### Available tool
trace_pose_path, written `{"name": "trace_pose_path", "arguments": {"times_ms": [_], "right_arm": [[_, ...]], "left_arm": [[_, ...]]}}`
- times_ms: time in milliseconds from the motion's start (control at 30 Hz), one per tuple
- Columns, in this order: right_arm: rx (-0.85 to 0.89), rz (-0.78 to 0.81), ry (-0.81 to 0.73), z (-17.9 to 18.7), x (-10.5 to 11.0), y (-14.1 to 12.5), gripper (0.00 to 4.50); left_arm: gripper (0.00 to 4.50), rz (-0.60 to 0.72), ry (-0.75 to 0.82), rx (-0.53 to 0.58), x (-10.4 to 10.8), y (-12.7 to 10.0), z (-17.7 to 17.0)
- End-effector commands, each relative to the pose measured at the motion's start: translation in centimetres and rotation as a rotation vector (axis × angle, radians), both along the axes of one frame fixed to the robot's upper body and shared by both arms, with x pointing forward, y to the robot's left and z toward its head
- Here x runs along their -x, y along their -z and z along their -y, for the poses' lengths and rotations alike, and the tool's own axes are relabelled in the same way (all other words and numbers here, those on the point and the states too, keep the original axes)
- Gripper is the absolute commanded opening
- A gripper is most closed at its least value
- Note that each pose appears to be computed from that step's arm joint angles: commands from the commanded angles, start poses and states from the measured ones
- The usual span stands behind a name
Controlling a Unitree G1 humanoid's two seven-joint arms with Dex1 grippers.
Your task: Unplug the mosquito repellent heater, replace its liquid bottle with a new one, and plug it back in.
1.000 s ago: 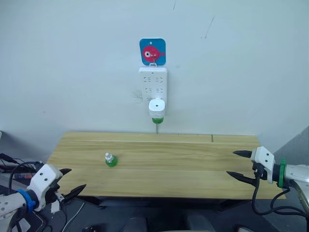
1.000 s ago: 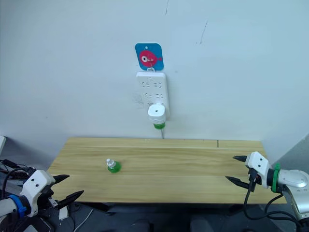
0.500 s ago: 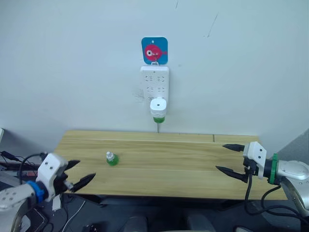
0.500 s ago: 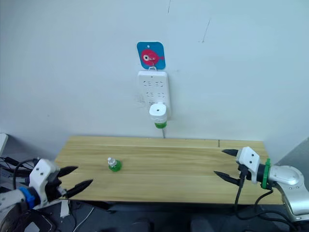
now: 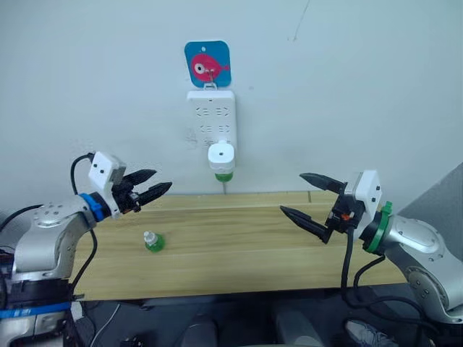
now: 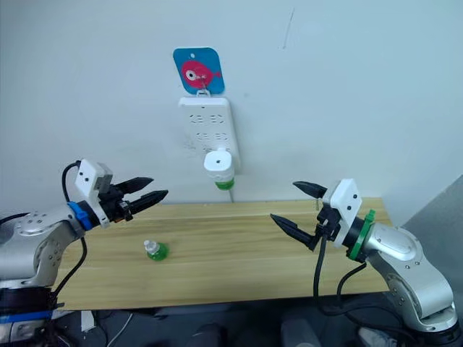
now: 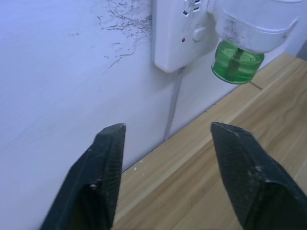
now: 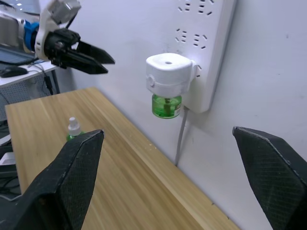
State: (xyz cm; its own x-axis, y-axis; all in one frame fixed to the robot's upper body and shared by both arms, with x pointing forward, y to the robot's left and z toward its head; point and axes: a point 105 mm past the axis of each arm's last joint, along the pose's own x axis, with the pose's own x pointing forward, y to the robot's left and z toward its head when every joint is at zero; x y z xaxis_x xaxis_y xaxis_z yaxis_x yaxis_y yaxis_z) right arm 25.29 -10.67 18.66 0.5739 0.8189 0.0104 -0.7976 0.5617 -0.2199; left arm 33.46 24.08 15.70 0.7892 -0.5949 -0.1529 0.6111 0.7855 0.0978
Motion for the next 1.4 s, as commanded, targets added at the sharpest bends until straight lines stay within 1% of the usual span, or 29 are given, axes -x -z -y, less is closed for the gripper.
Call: {"name": "trace_pose_path", "arguments": {"times_ms": [33, 300, 567, 733, 933, 1133, 1300, 1400], "right_arm": [[-0.02, 0.045, -0.021, -0.7, 0.6, -1.6, 4.5], [-0.035, 0.057, -0.024, -1.3, 0.7, -2.4, 4.5], [-0.047, 0.066, -0.029, -1.9, 0.9, -3.2, 4.5], [-0.053, 0.069, -0.026, -2.0, 1.0, -3.5, 4.5], [-0.062, 0.064, -0.025, -2.3, 1.2, -3.5, 4.5], [-0.063, 0.064, -0.021, -2.3, 1.2, -3.5, 4.5], [-0.066, 0.06, -0.022, -2.4, 1.3, -3.5, 4.5], [-0.068, 0.055, -0.027, -2.5, 1.3, -3.5, 4.5]], "left_arm": [[3.01, 0.09, 0.003, -0.006, -1.4, -2.1, 0.7], [3.01, 0.142, 0.057, 0.015, -3.1, -3.2, 2.3], [3.01, 0.169, 0.084, 0.037, -5.3, -3.7, 3.5], [3.01, 0.173, 0.122, 0.047, -6.1, -4.1, 4.4], [3.01, 0.171, 0.186, 0.048, -6.5, -4.5, 5.5], [3.01, 0.167, 0.27, 0.028, -6.4, -4.8, 6.6], [3.01, 0.185, 0.288, 0.031, -6.5, -5.5, 7.1], [3.01, 0.183, 0.32, 0.023, -6.3, -5.7, 7.4]]}}
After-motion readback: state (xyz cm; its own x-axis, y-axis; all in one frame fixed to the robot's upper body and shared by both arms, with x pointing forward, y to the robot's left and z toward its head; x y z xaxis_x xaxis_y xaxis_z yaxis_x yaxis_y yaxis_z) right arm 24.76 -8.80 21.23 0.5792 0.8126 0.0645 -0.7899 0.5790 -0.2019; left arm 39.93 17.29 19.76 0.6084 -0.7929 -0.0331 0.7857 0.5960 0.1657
